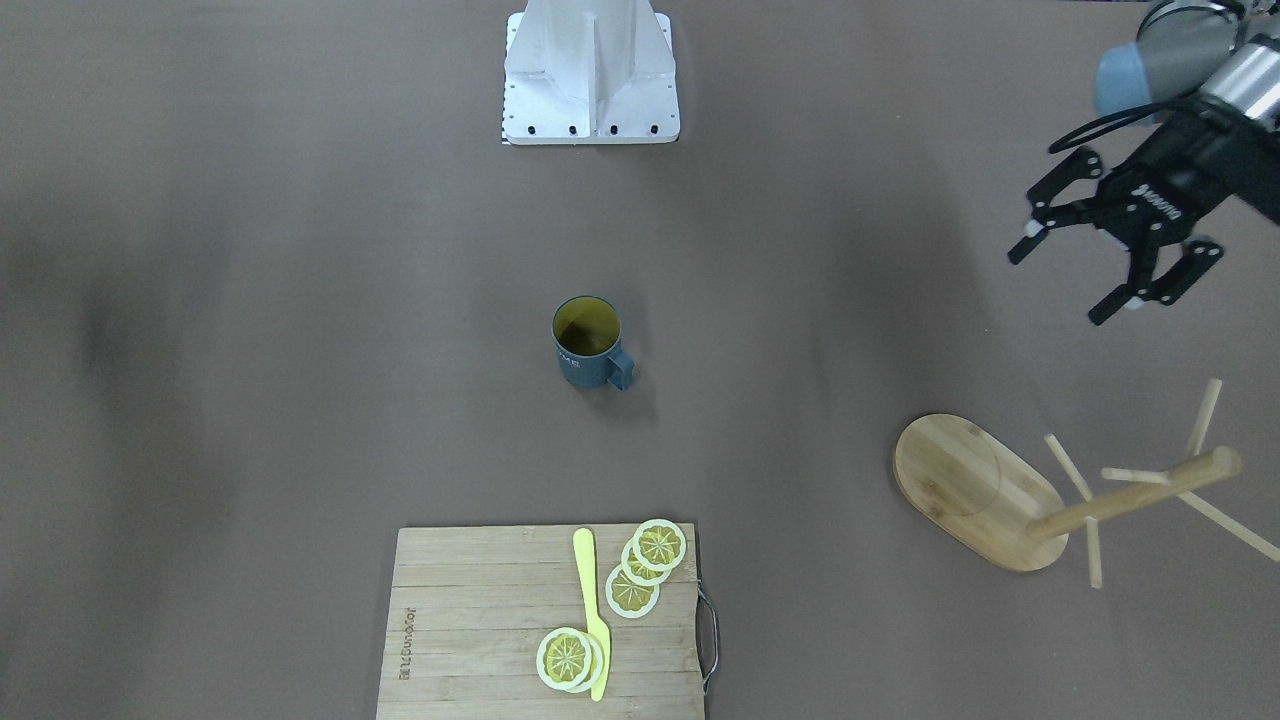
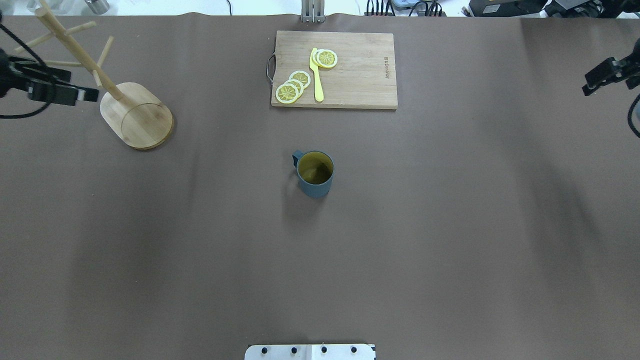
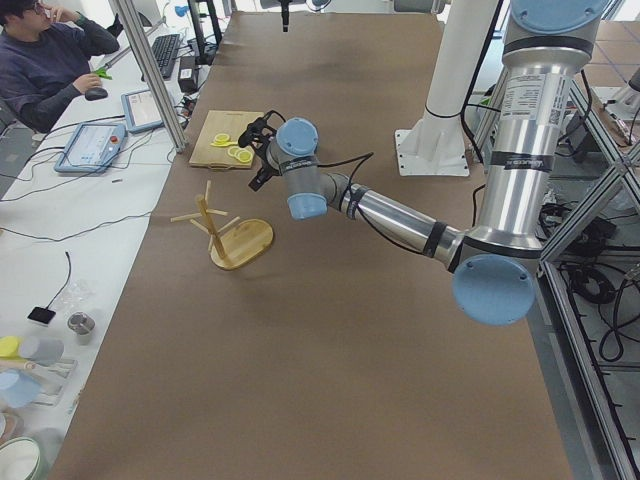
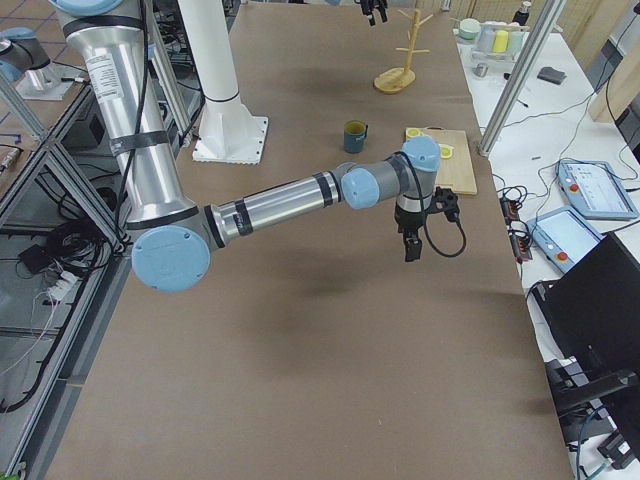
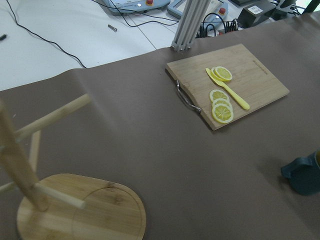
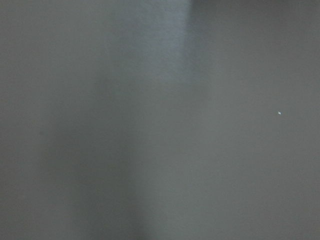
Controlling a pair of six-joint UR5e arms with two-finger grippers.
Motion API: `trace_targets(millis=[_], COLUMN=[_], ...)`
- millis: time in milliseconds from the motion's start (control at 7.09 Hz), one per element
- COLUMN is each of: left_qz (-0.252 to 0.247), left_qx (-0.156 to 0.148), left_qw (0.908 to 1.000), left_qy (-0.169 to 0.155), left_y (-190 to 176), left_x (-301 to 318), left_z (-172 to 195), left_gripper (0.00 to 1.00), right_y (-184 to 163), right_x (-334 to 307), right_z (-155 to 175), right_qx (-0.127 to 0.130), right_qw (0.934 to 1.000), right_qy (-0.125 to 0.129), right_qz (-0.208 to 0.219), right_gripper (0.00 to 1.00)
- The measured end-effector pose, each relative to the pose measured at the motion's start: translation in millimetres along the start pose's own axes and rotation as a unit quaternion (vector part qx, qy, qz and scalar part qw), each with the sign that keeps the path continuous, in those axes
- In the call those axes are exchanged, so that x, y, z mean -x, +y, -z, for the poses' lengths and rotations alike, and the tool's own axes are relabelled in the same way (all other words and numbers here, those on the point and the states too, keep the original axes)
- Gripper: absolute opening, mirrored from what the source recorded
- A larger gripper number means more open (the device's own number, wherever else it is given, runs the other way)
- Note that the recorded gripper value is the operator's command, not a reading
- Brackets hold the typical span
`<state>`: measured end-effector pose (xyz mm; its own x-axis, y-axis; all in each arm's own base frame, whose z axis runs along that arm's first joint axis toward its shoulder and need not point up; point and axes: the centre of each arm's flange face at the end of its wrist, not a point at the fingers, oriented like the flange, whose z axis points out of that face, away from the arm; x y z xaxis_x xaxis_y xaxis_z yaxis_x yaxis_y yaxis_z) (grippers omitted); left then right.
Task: Hang cup on storage rack
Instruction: 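Release the mug and withdraw the right arm while the left arm reaches forward, then move the left gripper to the mug handle and grasp it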
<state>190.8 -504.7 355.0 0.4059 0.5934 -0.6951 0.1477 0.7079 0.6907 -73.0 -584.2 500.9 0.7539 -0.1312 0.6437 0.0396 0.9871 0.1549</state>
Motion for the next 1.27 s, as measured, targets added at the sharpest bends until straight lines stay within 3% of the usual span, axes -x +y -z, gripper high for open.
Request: trace_targets(millis=[282, 705, 987, 1269], left_qz=[-0.029, -0.053, -0.063, -0.073], left_qx=[0.008, 0.006, -0.004, -0.005], left_qw=[0.9994, 0.9984, 0.9978, 0.9967], left_qy=[0.019, 0.022, 0.019, 0.035], left_y=[-13, 1, 14, 30], left_x=[-55, -126, -142, -147], left_z=[-96, -183, -222, -262], left_gripper=[0.98, 0.97, 0.93, 0.89], right_y=[47, 137, 161, 161], right_x=[-74, -144, -161, -162], right_z=[-5, -41, -46, -44], right_qx=[0.013, 0.021, 0.02, 0.017], right_qw=[0.9999, 0.9997, 0.9995, 0.9995], right_qy=[0.002, 0.008, 0.008, 0.007], right_qz=[0.003, -0.012, -0.023, -0.024], right_gripper=[1.0, 1.0, 1.0, 1.0])
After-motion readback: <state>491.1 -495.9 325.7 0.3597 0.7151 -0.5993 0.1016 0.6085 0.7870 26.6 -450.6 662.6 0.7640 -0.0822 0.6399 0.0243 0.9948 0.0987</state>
